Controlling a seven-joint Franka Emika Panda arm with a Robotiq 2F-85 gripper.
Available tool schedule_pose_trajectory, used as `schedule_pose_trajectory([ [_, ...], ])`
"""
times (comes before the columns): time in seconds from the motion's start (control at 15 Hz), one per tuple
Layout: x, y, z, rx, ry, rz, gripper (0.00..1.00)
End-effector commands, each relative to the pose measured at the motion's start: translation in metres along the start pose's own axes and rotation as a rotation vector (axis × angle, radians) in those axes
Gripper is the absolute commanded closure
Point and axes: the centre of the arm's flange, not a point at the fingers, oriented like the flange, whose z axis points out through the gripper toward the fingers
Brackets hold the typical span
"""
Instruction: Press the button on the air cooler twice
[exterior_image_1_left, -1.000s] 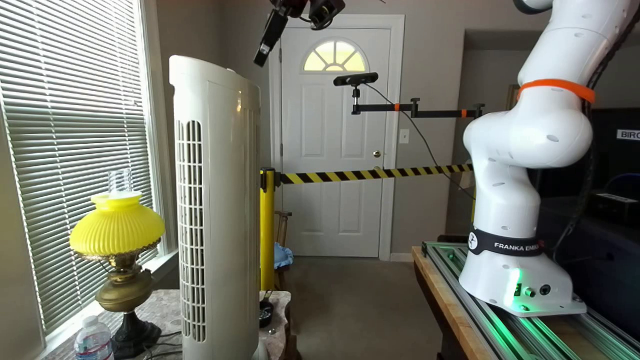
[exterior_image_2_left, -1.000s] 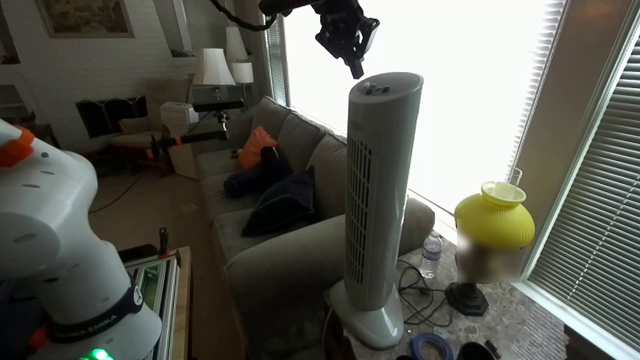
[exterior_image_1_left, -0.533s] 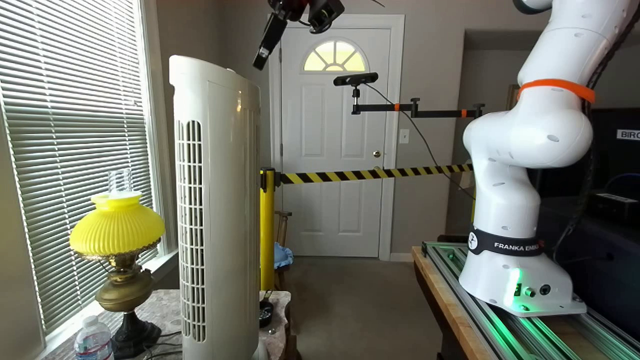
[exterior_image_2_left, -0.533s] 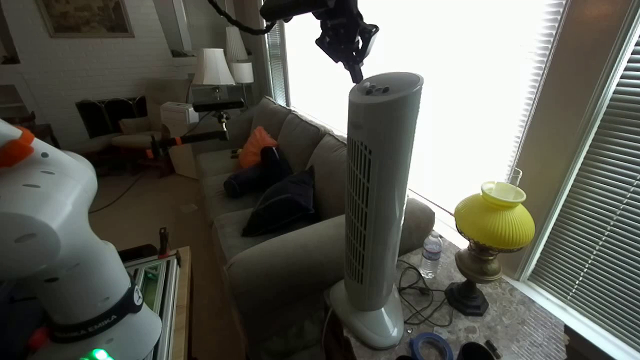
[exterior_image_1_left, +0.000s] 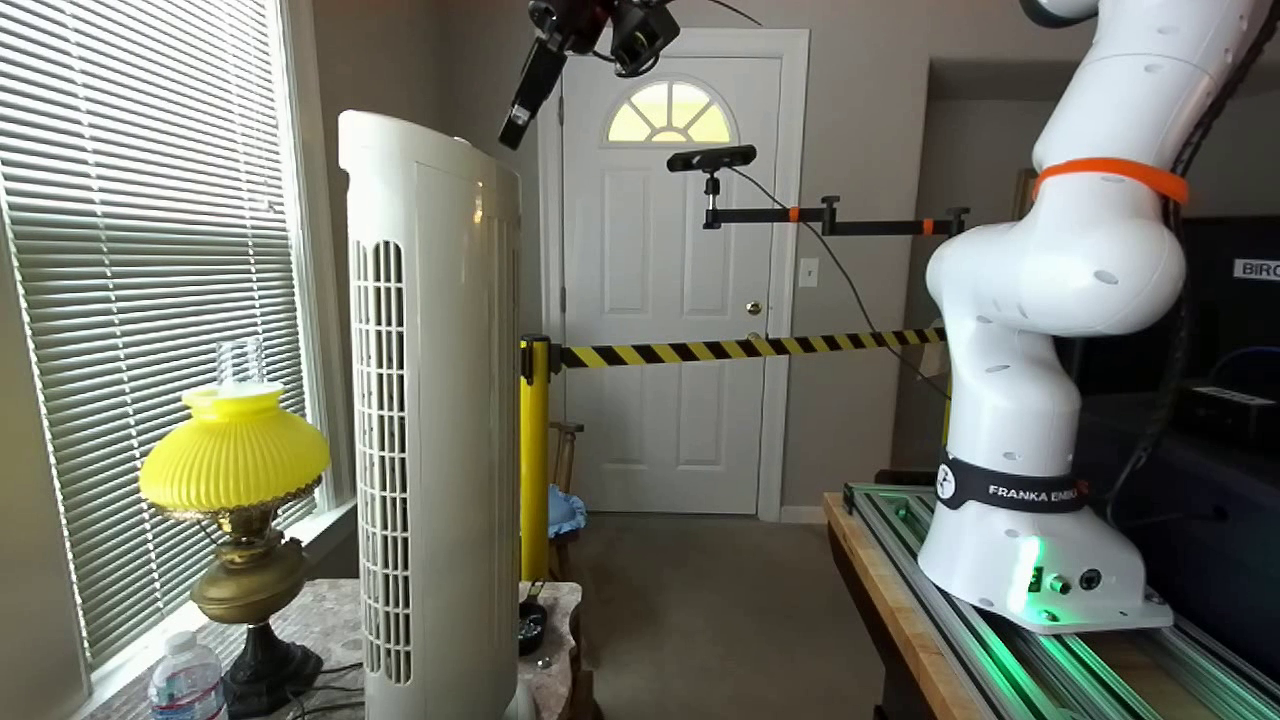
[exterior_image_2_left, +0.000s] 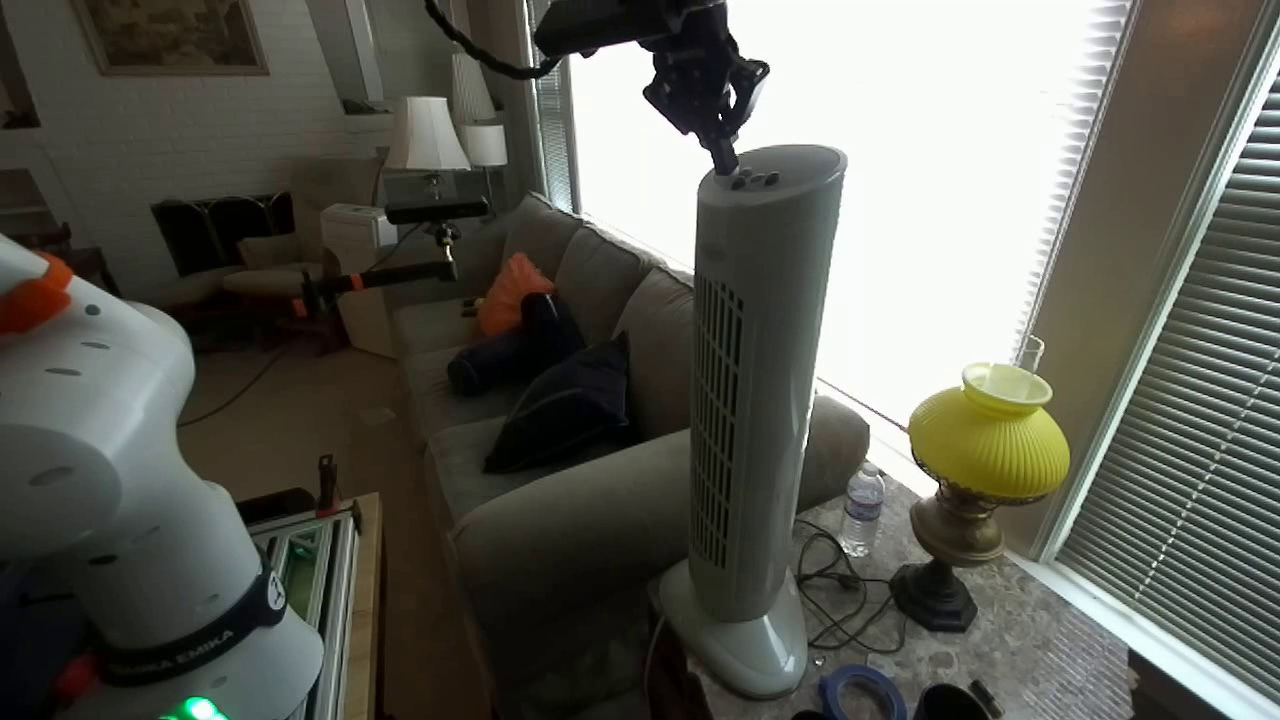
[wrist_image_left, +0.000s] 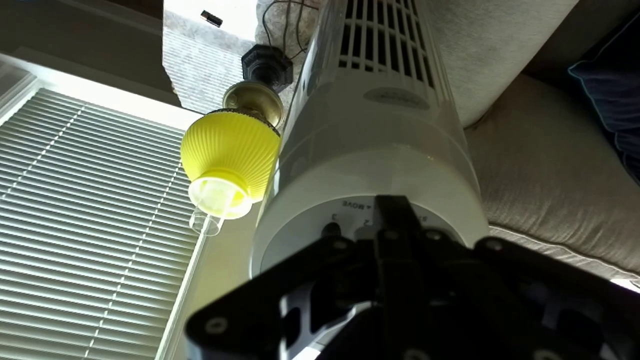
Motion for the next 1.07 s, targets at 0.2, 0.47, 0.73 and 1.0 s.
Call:
schedule_pose_trajectory([
  [0.2, -0.001, 0.0005, 0.0144, 0.021, 0.007, 0.005, 1.0],
  [0.47, 0.0004, 0.0006, 0.0136, 0.025, 0.02, 0.01, 1.0],
  [0.73, 0.003, 0.0015, 0.0118, 0.027, 0.039, 0.017, 1.0],
  [1.0, 0.0045, 0.002, 0.0133, 0.028, 0.045, 0.02, 1.0],
])
